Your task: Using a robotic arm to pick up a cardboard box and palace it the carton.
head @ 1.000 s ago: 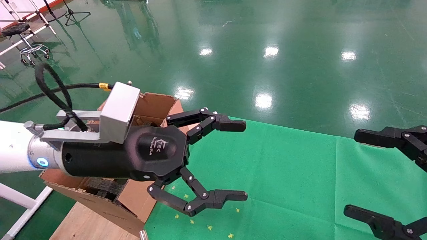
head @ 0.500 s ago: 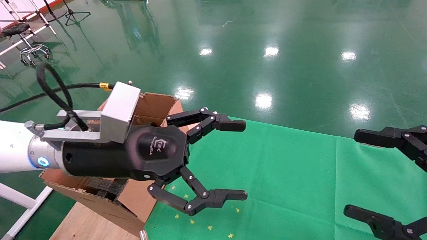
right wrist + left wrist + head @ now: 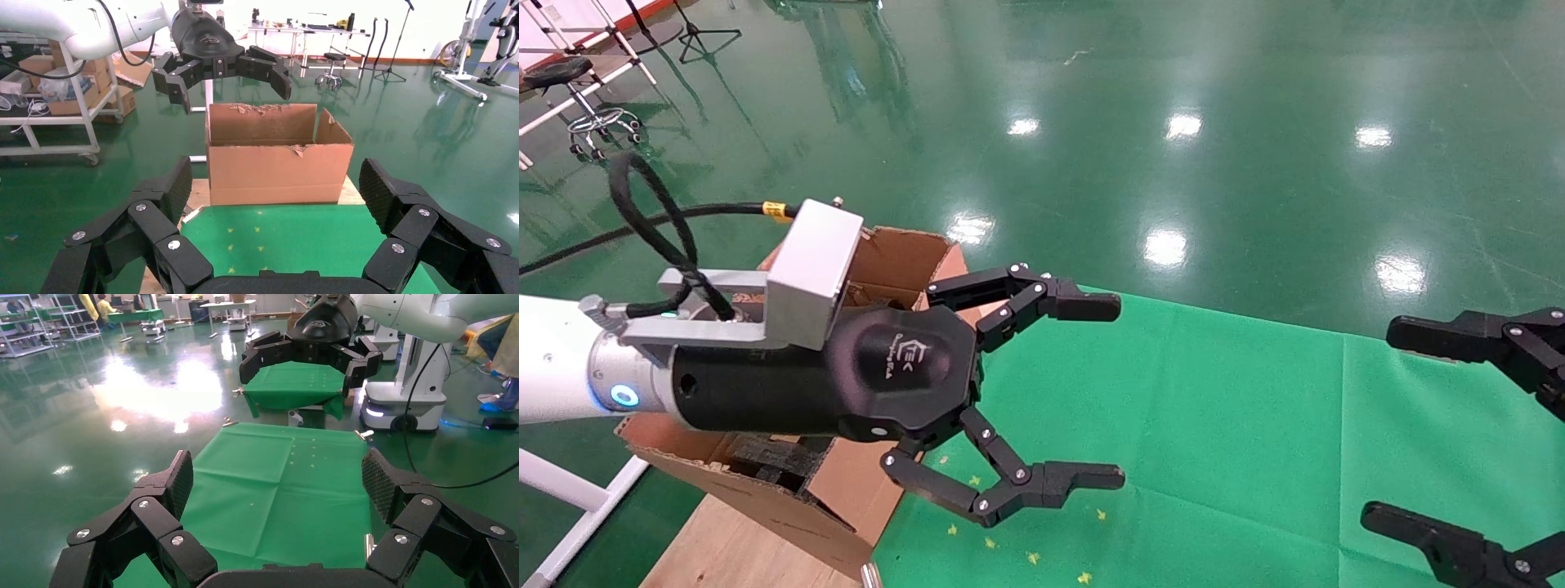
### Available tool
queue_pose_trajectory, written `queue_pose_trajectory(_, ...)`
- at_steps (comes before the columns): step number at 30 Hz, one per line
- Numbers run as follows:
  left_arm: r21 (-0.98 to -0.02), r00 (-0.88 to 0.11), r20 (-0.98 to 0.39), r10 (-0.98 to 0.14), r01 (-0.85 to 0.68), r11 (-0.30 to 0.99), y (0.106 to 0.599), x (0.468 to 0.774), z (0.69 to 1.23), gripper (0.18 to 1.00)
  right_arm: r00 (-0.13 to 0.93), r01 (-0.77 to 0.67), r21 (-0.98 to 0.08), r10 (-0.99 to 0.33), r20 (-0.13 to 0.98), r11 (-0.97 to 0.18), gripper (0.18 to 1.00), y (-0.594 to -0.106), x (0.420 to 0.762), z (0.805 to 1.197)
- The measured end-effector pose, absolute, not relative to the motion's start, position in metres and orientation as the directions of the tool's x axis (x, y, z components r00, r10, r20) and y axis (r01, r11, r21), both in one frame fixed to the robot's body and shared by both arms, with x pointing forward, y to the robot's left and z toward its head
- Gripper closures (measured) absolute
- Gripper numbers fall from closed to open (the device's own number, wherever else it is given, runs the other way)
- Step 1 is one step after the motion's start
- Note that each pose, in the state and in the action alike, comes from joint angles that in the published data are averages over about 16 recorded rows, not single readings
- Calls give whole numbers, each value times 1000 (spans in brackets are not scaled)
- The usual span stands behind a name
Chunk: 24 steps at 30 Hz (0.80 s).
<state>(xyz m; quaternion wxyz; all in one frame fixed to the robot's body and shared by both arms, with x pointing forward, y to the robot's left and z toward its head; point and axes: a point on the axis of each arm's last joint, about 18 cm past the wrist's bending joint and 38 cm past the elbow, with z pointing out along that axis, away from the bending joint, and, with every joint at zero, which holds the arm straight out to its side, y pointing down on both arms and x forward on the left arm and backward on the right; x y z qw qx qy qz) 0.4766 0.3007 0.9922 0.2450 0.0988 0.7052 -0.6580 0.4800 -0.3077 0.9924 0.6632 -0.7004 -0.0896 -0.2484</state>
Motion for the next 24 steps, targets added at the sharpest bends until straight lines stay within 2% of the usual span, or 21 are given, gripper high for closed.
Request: queue_pose_trajectory(24, -880, -860, -476, -183, 462, 115, 301, 477, 992, 183, 861, 455, -884, -204, 467, -104, 178, -308, 480, 992)
